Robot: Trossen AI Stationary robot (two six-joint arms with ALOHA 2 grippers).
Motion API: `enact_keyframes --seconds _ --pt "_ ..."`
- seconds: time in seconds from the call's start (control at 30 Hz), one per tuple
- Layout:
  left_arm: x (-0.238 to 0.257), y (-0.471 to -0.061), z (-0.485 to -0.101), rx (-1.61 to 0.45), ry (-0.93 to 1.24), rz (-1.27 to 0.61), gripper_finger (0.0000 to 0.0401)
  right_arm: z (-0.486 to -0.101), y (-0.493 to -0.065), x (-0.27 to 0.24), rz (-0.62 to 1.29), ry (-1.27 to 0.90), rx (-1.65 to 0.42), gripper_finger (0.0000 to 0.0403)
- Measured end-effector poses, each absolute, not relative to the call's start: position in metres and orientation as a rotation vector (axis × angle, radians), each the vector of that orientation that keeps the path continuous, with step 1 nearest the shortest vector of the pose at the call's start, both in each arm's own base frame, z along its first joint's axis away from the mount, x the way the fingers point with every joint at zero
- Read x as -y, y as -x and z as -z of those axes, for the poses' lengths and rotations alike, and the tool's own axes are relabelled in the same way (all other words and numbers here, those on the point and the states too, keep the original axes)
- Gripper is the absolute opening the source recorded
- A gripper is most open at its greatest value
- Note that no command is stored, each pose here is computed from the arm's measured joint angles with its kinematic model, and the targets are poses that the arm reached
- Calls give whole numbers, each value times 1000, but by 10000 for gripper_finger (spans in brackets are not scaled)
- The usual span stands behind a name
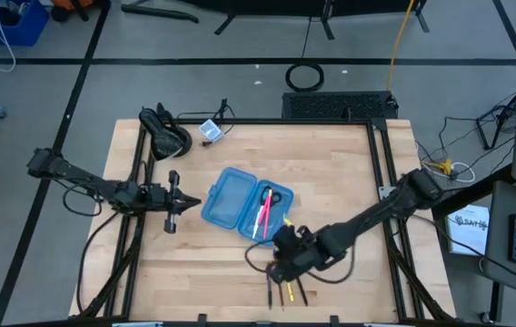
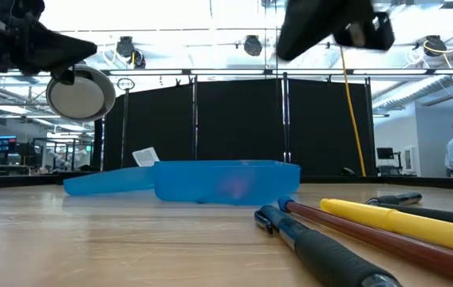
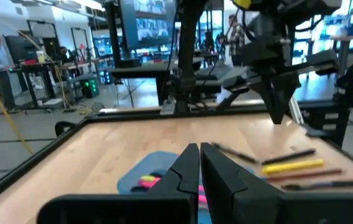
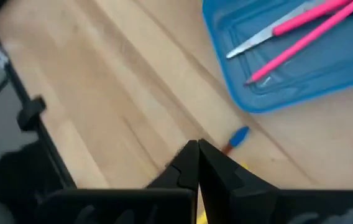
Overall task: Pick & place school supplies into a supply box
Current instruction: Put the brown pencil into the blue supply box
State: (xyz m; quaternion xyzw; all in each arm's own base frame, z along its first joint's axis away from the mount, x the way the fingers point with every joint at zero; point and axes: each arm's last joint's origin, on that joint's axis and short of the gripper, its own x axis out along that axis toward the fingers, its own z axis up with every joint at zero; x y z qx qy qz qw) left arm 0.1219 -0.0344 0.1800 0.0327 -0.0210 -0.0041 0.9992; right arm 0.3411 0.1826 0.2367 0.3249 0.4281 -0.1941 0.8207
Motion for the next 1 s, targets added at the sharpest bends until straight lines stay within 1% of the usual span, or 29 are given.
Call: enact_keyframes --seconds 0.07,0.13,0.23,0.3,0.4,0.6,0.67,0.73,0.83,1.0 --pt "34 -122 -178 18 -79 9 5 -227 -350 -182 439 -760 -892 0" --pt "34 -122 -175 -7 -95 10 4 -217 -356 -180 426 -804 -904 0" --pt "34 -122 -174 -13 -141 11 15 -209 -364 -177 418 -826 -882 2" --pt "34 -122 -174 -15 -164 11 24 -209 -365 -173 434 -828 -866 13" --pt "34 -122 -173 -25 -198 12 34 -208 -367 -168 461 -858 -857 47" --pt "34 -122 -170 -58 -270 13 37 -209 -374 -160 452 -1040 -903 136" --pt "34 -122 -170 -62 -283 4 37 -214 -376 -159 451 -1063 -898 154" --pt "33 -122 -169 -72 -290 -18 37 -224 -378 -161 435 -1086 -912 158" --pt "32 -122 -167 -92 -297 -55 37 -238 -378 -164 414 -1157 -974 148" --pt "31 -121 -166 -104 -300 -82 37 -244 -370 -163 531 -1143 -1038 117"
